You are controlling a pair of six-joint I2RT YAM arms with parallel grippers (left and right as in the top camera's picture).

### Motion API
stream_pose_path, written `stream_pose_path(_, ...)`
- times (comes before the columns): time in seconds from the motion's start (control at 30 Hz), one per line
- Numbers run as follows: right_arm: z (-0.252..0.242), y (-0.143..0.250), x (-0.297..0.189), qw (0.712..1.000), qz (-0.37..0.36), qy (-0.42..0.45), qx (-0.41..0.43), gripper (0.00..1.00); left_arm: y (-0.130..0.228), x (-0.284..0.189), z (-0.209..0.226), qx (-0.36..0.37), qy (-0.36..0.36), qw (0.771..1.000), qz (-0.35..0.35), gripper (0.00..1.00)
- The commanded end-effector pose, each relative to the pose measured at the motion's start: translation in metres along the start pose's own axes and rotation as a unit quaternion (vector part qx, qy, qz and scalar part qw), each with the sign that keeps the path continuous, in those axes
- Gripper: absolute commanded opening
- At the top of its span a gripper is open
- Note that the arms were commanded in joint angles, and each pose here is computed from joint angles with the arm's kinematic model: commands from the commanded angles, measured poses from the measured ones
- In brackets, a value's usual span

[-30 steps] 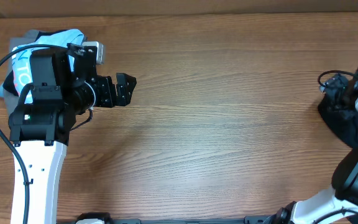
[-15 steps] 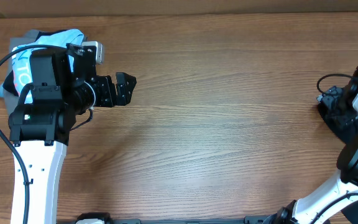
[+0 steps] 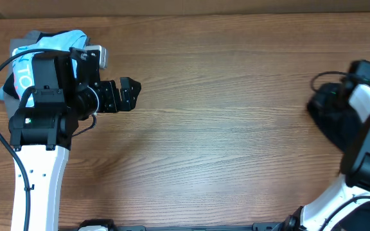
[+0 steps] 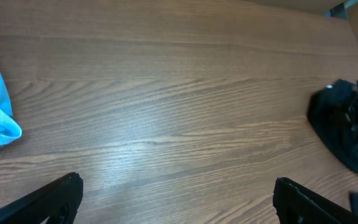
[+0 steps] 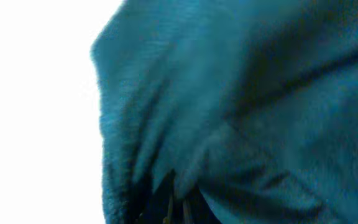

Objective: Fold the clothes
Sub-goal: 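Drag the black t-shirt leftward to the table center with the right gripper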

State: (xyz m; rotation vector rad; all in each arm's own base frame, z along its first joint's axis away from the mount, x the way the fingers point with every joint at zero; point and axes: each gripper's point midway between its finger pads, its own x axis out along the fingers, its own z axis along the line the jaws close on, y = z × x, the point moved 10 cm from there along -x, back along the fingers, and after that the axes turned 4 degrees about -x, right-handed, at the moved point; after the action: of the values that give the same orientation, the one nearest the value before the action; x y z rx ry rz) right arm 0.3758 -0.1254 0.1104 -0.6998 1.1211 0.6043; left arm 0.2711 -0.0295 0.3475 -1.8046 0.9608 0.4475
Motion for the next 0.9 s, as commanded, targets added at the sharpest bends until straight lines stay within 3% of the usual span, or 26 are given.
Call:
stream_pose_path(0.0,0.074,0.022,-0.038,0.989,-0.017,-0.087,-0.12,0.04,-0.007,-0.005,-0.005,0.0,0.006,1.0,-0.01,1.0)
stream_pose_path(0.13,0.144,0.076,-0.045,0.968,0.008,-0.12,-0.221,0.04,-0.016,-0.016,-0.007,0.005,-0.007,0.999,-0.033,1.0)
stream_pose_path(0.3,0.216,0.172,-0.044,0.917,0.062,-0.158,-0.36,0.07,-0.03,-0.036,-0.013,0.015,-0.032,0.997,-0.069,1.0)
stream_pose_path(0.43,0.246,0.217,-0.053,0.891,0.05,-0.157,-0.424,0.43,-0.036,-0.047,-0.018,0.023,-0.034,0.996,-0.084,1.0)
stream_pose_path(0.53,0.252,0.212,-0.07,0.893,0.017,-0.132,-0.429,0.53,-0.036,-0.048,-0.022,0.025,-0.013,0.996,-0.081,1.0)
stream_pose_path(0.7,0.247,0.16,-0.132,0.91,-0.053,-0.147,-0.383,0.62,-0.035,-0.04,-0.028,0.03,0.029,0.997,-0.062,1.0)
stream_pose_path(0.87,0.217,0.114,-0.193,0.924,-0.125,-0.158,-0.326,0.68,-0.029,0.004,-0.043,0.074,0.046,0.996,0.006,1.0)
